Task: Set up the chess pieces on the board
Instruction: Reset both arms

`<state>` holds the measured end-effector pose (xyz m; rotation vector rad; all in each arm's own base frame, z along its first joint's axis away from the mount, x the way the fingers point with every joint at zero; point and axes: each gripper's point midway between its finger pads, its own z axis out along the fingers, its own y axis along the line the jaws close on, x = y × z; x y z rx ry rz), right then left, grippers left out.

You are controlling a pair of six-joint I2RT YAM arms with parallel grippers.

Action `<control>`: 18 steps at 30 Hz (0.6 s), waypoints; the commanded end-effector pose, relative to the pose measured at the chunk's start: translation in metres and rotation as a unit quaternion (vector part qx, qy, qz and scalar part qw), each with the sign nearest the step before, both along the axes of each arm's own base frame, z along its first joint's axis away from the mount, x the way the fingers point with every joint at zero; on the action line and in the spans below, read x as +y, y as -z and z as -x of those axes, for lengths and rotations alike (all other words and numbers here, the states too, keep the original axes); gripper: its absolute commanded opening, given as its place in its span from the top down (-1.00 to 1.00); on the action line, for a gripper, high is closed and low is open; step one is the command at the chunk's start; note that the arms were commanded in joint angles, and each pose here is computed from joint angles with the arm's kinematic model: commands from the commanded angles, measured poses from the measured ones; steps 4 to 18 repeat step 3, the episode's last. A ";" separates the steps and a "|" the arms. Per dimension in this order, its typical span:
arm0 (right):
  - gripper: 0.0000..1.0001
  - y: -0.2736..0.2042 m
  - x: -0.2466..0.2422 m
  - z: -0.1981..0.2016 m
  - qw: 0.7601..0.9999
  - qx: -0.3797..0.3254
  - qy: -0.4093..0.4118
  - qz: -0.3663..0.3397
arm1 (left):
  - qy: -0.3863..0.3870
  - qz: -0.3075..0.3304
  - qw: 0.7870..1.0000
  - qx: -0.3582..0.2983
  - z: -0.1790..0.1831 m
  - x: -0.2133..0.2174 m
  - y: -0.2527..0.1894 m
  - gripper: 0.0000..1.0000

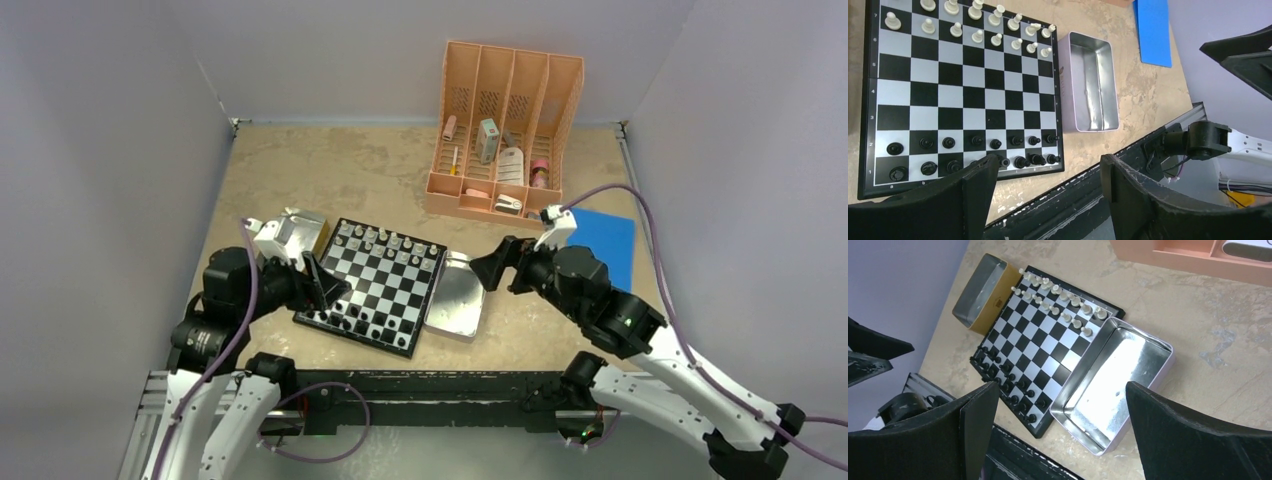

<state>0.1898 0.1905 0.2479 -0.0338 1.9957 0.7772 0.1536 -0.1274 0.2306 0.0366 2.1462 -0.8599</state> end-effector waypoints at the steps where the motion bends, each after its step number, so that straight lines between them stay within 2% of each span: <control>1: -0.98 -0.016 0.003 -0.005 1.000 -0.028 0.001 -0.013 | 0.008 0.012 0.999 -0.029 -0.005 -0.004 -0.010 -0.48; 18: -0.98 -0.015 0.001 -0.003 1.000 -0.015 0.010 -0.023 | 0.011 0.012 0.999 -0.029 -0.005 -0.004 -0.010 -0.49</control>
